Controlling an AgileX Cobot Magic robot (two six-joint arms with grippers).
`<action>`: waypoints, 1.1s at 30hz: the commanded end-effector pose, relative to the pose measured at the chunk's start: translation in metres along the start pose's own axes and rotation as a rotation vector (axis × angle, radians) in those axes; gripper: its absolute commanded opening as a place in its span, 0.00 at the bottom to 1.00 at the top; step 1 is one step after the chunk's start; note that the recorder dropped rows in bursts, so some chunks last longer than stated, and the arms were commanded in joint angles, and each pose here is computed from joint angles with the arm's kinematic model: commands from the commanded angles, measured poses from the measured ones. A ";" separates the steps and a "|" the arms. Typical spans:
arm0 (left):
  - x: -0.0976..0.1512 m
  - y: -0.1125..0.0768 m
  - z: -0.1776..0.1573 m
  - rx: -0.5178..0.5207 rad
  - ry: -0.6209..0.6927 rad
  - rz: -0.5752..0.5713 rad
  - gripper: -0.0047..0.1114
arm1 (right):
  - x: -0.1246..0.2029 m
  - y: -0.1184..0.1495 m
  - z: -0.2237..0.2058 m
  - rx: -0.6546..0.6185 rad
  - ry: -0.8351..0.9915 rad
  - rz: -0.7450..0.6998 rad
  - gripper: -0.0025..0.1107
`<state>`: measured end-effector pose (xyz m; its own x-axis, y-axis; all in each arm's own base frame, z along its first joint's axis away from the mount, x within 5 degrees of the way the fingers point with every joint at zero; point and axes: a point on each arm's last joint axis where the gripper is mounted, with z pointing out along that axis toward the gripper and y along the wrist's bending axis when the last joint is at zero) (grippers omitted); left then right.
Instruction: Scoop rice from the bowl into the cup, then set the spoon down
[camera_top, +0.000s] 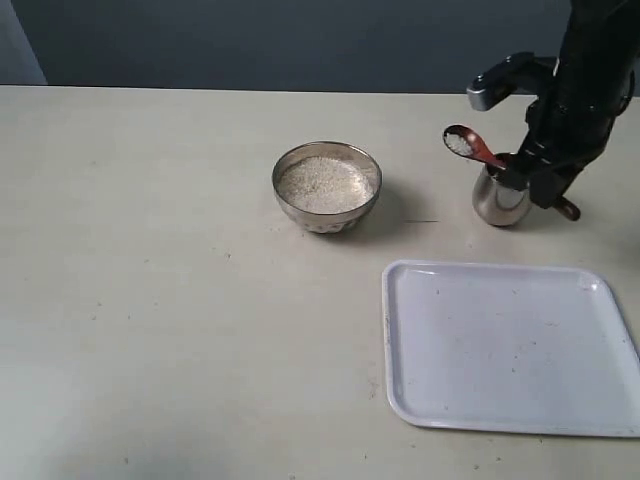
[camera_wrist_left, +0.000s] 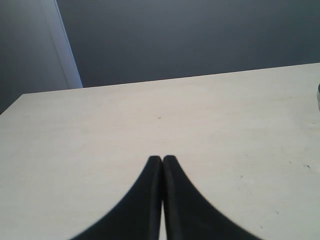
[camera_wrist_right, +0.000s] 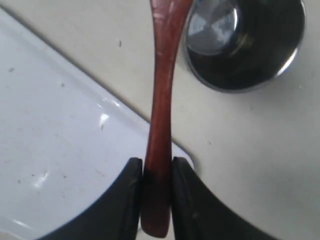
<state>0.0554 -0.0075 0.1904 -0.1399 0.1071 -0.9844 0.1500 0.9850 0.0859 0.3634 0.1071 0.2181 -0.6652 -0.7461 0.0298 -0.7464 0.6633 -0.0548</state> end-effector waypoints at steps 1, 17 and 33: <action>-0.002 0.000 -0.001 0.008 -0.011 -0.007 0.04 | 0.019 -0.013 -0.012 0.014 -0.019 0.055 0.01; -0.002 0.000 -0.001 0.008 -0.011 -0.007 0.04 | 0.040 -0.024 -0.009 0.030 0.021 0.092 0.01; -0.002 0.000 -0.001 0.008 -0.011 -0.007 0.04 | 0.044 -0.029 -0.006 0.088 0.069 0.086 0.01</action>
<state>0.0554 -0.0075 0.1904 -0.1399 0.1071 -0.9844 0.1500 0.9850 0.0859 0.3557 0.0589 0.2275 -0.7254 -0.6834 0.0824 -0.6876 0.7138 -0.1331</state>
